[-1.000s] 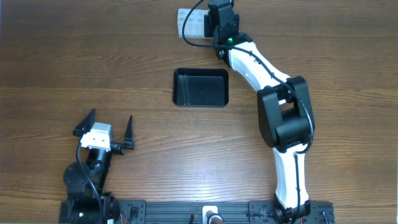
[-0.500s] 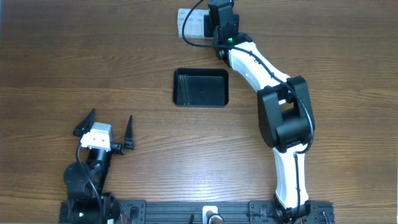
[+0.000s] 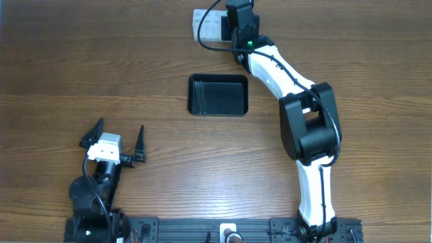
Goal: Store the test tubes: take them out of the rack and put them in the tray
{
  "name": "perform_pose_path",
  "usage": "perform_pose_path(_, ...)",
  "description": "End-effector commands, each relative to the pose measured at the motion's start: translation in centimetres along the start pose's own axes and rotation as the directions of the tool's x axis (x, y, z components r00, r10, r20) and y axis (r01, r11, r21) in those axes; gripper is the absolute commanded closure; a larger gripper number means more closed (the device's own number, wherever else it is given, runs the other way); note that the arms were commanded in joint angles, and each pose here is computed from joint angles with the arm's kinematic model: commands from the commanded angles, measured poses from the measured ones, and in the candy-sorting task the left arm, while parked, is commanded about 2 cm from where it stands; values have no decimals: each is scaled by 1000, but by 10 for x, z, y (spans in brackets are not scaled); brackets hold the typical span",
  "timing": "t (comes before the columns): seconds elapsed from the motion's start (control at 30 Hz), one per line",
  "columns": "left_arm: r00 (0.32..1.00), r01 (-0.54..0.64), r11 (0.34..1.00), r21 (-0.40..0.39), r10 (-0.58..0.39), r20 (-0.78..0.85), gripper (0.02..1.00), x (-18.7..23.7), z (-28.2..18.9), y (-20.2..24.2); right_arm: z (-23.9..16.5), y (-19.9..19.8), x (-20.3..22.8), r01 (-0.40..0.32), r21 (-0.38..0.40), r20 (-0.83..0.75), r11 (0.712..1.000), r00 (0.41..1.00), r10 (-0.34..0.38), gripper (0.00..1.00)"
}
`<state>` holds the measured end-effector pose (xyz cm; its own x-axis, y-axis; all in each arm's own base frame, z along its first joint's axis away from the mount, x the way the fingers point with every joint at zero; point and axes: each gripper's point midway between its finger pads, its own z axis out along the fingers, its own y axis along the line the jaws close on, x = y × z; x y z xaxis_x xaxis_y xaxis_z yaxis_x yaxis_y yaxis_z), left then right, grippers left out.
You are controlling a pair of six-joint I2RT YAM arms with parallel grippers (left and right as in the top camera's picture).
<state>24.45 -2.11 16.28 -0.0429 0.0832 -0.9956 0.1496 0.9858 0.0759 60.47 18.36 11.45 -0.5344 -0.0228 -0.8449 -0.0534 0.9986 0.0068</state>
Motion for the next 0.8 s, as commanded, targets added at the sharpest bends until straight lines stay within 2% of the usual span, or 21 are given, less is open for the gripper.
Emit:
perform_pose_path(0.03,1000,-10,1000,4,10,0,18,1,0,0,2,2,-8,3,-9,20,1000,1000,-3,814)
perform_pose_path(0.6,1000,-10,1000,3,10,0,18,1,0,0,1,6,-11,11,-15,30,1000,999,-10,871)
perform_pose_path(0.8,1000,-10,1000,4,10,0,18,1,0,0,-24,13,-41,23,-33,86,999,996,-20,884)
